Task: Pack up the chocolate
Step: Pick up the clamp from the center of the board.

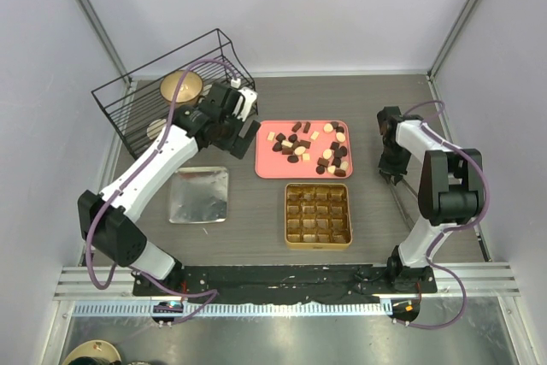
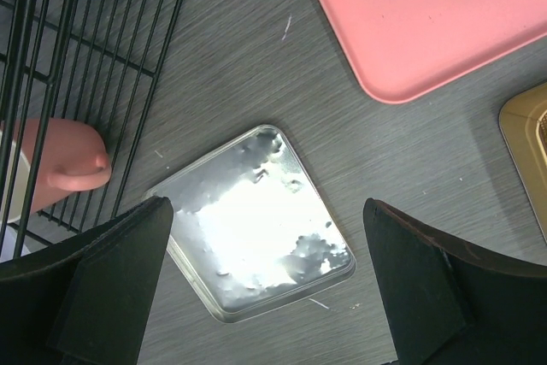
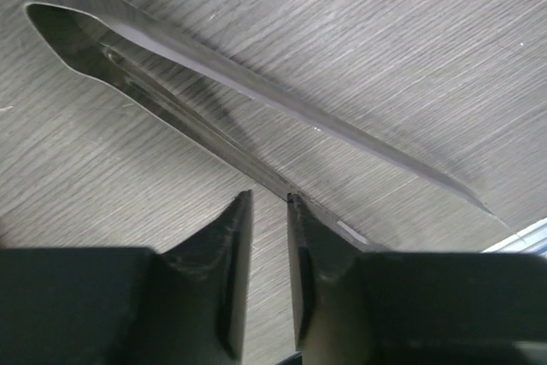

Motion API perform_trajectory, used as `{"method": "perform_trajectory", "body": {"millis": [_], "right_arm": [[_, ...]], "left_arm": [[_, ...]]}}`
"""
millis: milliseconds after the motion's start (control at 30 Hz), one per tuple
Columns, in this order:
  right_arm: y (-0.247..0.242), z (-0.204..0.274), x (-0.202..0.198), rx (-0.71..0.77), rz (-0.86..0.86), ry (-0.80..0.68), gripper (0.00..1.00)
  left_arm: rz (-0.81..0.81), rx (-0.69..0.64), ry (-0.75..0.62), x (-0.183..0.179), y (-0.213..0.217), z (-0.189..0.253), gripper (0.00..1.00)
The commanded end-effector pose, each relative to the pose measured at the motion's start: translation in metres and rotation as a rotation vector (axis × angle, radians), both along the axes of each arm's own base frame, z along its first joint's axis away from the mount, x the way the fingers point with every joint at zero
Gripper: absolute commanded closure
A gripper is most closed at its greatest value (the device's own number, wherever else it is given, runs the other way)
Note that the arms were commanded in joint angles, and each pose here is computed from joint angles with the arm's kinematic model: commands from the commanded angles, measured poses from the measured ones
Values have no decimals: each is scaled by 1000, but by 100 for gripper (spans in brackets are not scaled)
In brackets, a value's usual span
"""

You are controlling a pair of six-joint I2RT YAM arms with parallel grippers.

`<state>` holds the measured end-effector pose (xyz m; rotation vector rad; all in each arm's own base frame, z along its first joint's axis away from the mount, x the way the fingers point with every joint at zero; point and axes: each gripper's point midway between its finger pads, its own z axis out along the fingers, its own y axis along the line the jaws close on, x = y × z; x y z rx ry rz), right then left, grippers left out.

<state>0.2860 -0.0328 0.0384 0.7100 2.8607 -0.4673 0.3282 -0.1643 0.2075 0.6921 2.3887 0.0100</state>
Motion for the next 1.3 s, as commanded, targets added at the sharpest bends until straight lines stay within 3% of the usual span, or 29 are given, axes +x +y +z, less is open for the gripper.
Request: {"method": "perform_trajectory", "body": {"millis": [0, 200, 333, 433, 733, 1267], "right_arm": [[6, -8, 16, 27, -6, -28, 79], [6, -8, 20, 27, -1, -29, 81], [7, 4, 28, 24, 18, -58, 65], [11, 15, 37, 26, 51, -88, 60], [7, 34, 51, 3, 108, -99, 60], [10, 11, 39, 22, 119, -30, 59]], "left_arm": [[8, -60, -55, -4, 1, 20, 0], [3, -64, -54, -14, 6, 23, 0], [2, -75, -61, -18, 8, 27, 0], [-1, -74, -58, -20, 8, 25, 0], [-4, -77, -56, -22, 8, 24, 0], [-13, -92, -78, -26, 10, 36, 0]]}}
